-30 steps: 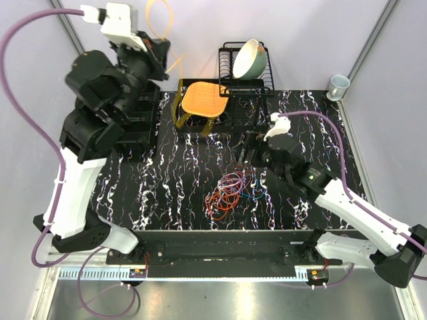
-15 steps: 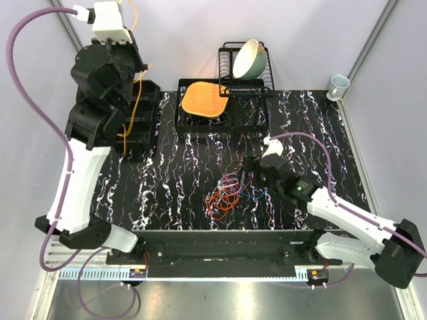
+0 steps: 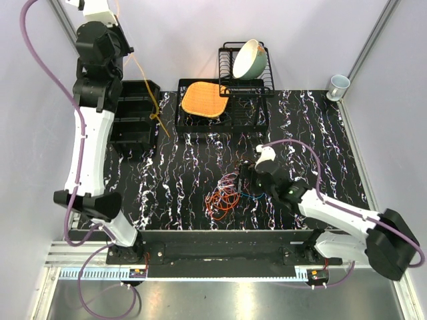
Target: Untangle the cables
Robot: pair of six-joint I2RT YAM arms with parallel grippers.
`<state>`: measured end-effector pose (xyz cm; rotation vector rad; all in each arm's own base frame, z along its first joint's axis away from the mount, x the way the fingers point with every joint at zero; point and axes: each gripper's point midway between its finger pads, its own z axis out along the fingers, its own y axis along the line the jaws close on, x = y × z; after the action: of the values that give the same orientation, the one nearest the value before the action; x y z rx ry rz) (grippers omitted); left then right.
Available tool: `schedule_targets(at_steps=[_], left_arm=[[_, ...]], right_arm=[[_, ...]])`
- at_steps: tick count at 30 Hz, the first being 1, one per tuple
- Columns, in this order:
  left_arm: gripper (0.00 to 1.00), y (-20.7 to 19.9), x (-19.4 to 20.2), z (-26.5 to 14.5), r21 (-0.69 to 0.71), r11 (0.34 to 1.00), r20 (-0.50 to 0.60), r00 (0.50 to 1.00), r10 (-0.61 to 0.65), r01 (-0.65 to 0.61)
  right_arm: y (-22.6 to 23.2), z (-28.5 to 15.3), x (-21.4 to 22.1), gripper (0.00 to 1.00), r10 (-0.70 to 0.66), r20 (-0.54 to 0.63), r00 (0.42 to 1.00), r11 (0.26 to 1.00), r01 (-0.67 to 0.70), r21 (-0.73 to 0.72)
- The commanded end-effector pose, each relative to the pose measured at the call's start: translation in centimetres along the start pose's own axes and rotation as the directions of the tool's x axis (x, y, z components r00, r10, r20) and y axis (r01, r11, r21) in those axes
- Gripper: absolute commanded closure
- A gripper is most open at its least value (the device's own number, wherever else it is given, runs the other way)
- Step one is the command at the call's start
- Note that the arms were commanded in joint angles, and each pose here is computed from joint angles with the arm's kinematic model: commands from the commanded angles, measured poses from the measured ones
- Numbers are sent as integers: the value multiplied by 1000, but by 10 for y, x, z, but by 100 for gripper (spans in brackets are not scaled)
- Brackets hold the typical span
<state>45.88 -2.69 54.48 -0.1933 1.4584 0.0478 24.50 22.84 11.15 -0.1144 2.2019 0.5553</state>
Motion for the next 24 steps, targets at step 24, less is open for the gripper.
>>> schedule_targets(at_steps=[24], left_arm=[[100,70,52,18,-147,985,5,996,-89,89]], right_arm=[[-1,23,-16,11,77,-35,996,993,-80,-88]])
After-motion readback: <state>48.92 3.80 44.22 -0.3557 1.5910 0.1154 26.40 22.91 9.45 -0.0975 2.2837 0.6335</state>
